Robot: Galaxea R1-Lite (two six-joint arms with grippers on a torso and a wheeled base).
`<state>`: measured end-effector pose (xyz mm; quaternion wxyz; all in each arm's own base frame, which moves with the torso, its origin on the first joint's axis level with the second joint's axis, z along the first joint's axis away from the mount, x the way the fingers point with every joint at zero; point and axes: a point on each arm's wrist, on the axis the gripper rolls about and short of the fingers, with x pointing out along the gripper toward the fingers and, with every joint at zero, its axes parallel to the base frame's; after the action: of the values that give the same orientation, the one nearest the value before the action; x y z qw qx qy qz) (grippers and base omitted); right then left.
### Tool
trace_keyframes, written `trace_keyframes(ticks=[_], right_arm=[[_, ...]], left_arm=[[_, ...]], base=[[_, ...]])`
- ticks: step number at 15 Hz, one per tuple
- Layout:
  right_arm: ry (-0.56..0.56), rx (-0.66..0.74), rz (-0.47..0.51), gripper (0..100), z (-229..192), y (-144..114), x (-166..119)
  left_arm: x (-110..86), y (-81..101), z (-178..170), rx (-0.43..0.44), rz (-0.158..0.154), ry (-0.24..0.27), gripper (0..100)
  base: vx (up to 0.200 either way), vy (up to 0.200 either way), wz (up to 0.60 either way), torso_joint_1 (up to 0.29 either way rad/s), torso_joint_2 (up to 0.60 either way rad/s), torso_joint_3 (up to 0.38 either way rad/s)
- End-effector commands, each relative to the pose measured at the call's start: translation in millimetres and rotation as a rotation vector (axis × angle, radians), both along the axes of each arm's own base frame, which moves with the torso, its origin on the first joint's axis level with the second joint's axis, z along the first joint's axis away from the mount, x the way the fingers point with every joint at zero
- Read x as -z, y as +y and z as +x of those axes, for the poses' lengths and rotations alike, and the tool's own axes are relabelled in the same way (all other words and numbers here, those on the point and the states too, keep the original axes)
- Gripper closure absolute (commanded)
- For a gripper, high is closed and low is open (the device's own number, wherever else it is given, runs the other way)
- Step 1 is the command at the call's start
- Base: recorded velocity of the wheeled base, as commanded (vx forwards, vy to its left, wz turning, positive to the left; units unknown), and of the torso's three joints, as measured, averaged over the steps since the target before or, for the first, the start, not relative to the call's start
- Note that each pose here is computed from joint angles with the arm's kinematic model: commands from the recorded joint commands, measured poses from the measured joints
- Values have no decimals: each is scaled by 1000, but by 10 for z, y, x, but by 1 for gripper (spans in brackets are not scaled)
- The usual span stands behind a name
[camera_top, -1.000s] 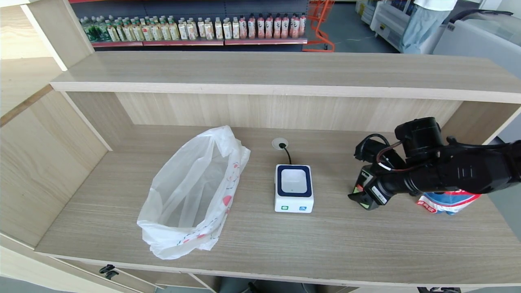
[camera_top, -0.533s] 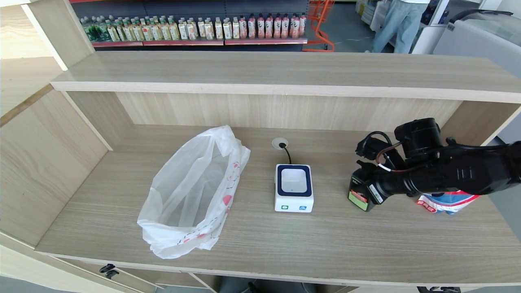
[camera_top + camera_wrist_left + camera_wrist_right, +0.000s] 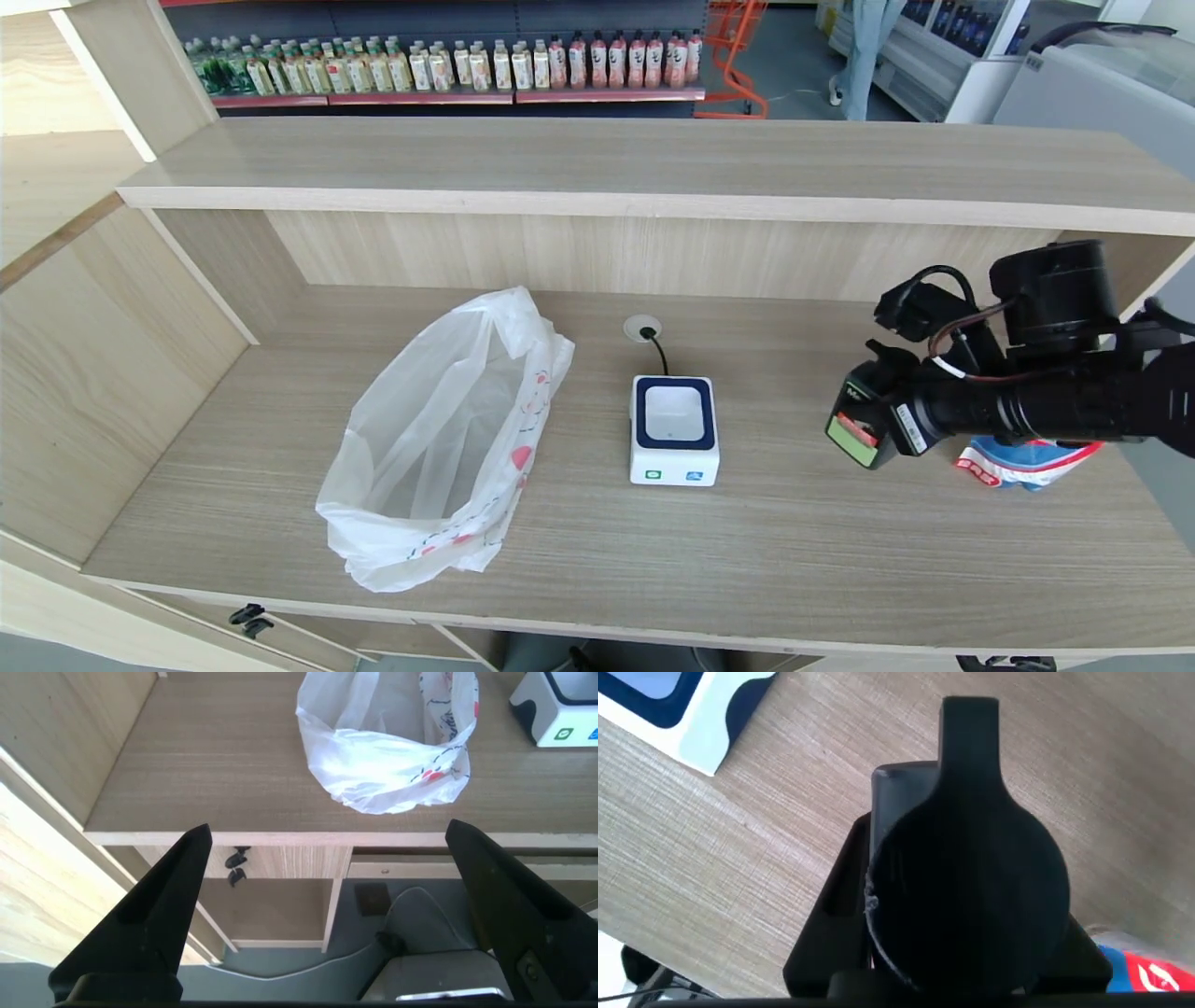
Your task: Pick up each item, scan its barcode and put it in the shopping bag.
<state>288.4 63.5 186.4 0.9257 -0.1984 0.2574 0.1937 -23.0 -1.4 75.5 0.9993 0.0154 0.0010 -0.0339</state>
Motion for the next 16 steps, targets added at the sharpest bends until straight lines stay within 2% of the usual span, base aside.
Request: trace_keyframes(ticks=[1, 2, 3, 4, 5, 7, 9, 10, 11, 13, 14, 15, 16], right_arm=[[-107, 48, 60, 100, -658, -188, -295], [-137, 30, 25, 100, -846, -234, -297], [-180, -7, -54, 100, -1003, -284, -302], [-240, -80, -184, 100, -1145, -315, -311], [-275, -138, -284, 100, -1197, -323, -301], [-324, -219, -424, 100, -1194, -324, -307], [-425, -373, -683, 100, -1187, -369, -325], [-462, -452, -744, 100, -1189, -367, -325], [-595, -754, -926, 100, -1106, -345, -232], [-862, -1123, -1174, 100, -983, -307, -107], [-932, -1207, -1197, 100, -925, -276, -53], [-1117, -1421, -1170, 100, -754, -184, 195], [-1243, -1499, -1180, 100, -712, -160, 297]], left_arm=[[0, 0, 0, 0, 0, 0, 0], [0, 0, 0, 0, 0, 0, 0], [0, 0, 0, 0, 0, 0, 0], [0, 0, 1, 0, 0, 2, 0], [0, 0, 1, 0, 0, 2, 0], [0, 0, 1, 0, 0, 2, 0], [0, 0, 0, 0, 0, 0, 0], [0, 0, 1, 0, 0, 2, 0], [0, 0, 1, 0, 0, 2, 0], [0, 0, 1, 0, 0, 2, 0], [0, 0, 0, 0, 0, 0, 0], [0, 0, 0, 0, 0, 0, 0], [0, 0, 0, 0, 0, 0, 0]], base=[[0, 0, 0, 0, 0, 0], [0, 0, 0, 0, 0, 0], [0, 0, 0, 0, 0, 0], [0, 0, 0, 0, 0, 0], [0, 0, 0, 0, 0, 0], [0, 0, 0, 0, 0, 0], [0, 0, 0, 0, 0, 0], [0, 0, 0, 0, 0, 0], [0, 0, 0, 0, 0, 0], [0, 0, 0, 0, 0, 0], [0, 0, 0, 0, 0, 0], [0, 0, 0, 0, 0, 0], [0, 0, 0, 0, 0, 0]])
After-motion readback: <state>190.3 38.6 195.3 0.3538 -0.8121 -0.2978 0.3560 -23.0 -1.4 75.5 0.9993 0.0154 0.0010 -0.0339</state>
